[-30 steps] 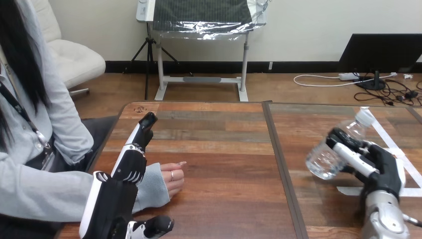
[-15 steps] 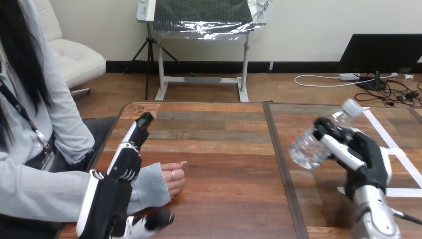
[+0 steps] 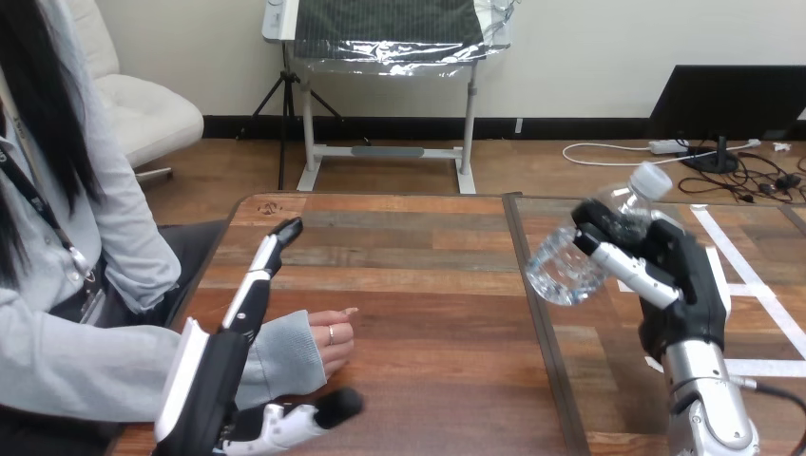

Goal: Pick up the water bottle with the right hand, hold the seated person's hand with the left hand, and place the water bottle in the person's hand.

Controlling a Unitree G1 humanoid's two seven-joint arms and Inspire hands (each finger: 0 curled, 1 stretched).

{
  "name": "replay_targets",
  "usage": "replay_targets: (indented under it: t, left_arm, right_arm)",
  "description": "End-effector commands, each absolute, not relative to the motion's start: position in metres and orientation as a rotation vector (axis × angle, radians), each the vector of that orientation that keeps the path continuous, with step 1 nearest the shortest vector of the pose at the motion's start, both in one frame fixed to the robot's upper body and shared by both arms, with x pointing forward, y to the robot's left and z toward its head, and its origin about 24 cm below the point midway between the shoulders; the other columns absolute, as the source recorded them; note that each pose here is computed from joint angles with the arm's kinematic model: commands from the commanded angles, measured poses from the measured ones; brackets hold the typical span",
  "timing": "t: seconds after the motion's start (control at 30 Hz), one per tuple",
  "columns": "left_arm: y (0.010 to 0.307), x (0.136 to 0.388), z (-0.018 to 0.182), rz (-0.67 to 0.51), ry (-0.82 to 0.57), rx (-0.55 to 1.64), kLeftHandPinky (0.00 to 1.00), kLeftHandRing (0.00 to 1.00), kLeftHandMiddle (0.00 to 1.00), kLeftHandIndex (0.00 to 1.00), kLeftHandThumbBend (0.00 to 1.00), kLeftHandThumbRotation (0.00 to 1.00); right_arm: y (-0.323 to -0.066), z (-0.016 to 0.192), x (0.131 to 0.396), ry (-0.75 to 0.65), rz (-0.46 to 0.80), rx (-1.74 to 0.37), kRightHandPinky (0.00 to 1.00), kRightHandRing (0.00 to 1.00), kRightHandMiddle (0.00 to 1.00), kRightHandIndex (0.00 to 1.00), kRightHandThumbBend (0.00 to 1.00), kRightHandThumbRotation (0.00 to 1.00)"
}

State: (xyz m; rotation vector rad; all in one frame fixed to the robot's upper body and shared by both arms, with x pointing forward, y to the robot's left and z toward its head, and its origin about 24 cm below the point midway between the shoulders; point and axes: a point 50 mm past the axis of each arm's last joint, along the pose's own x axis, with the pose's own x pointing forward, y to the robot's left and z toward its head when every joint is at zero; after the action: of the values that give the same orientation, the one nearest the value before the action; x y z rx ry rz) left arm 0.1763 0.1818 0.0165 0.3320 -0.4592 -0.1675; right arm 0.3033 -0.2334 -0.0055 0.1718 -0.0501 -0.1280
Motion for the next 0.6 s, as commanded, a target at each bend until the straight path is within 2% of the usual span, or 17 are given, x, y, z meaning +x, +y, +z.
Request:
replay_targets:
  t: [0.0,0.33,0.57]
  left_arm:
    - [0.188,0.187,0.039,-0.136,-0.542,0.471,0.95,0.99,0.98,0.97,1.00,0.64]
    - [0.194,0.190,0.049,-0.116,-0.484,0.665,0.98,1.00,1.00,0.99,1.00,0.57]
    - [0.199,0.195,0.055,-0.119,-0.442,0.806,0.96,0.99,1.00,0.99,1.00,0.52]
  right_arm:
    - [-0.234,0.036,0.320,-0.276,-0.081,0.131,0.28,0.30,0.40,0.40,0.70,0.00]
    - [-0.232,0.046,0.320,-0.367,0.012,0.137,0.24,0.28,0.38,0.41,0.70,0.00]
    - [-0.230,0.051,0.317,-0.419,0.040,0.107,0.22,0.26,0.37,0.40,0.70,0.00]
